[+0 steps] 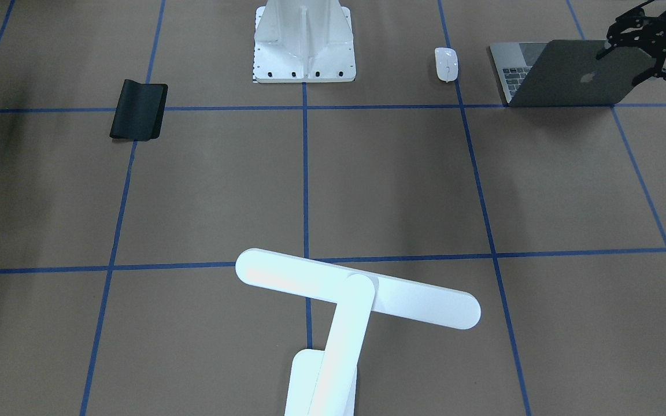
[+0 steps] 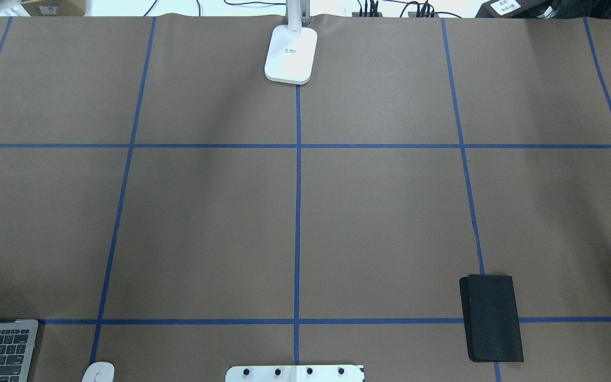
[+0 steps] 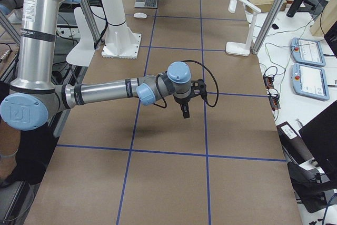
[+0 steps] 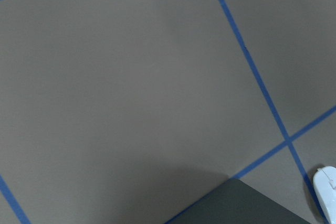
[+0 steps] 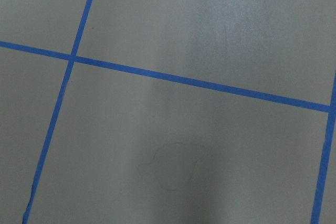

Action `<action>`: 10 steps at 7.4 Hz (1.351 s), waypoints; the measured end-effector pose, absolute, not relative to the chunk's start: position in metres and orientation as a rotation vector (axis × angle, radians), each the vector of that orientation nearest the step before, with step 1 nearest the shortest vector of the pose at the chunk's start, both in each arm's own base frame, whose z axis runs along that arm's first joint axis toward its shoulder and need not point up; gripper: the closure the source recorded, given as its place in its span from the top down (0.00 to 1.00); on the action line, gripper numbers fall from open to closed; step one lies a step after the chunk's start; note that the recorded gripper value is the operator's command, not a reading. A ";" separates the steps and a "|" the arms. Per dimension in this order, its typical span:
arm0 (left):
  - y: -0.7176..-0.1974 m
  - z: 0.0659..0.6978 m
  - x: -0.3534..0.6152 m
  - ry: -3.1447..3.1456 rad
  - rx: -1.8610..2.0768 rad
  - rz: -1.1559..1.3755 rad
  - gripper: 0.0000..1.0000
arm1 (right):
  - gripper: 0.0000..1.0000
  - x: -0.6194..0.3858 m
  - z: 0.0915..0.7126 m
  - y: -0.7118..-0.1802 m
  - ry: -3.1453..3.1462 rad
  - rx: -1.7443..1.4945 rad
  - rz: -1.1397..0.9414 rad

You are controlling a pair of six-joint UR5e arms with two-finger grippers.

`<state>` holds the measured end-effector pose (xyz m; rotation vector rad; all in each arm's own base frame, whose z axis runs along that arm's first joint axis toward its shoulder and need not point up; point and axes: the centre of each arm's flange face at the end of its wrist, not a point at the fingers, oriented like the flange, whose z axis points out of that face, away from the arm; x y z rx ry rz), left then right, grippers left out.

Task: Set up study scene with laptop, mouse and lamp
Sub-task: 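Lower the left gripper toward the silver laptop near the robot, then grip the silver laptop with the left gripper and slide it away from the robot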

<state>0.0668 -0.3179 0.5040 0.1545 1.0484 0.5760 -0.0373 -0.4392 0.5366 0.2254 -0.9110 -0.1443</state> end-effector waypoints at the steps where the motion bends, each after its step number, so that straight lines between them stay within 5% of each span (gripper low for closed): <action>1: -0.307 0.496 0.077 1.070 0.138 0.618 1.00 | 1.00 -0.037 0.538 -0.438 -0.909 0.223 -0.142; 10: -0.270 0.480 0.153 1.118 0.118 0.957 1.00 | 1.00 -0.035 0.538 -0.439 -0.900 0.230 -0.141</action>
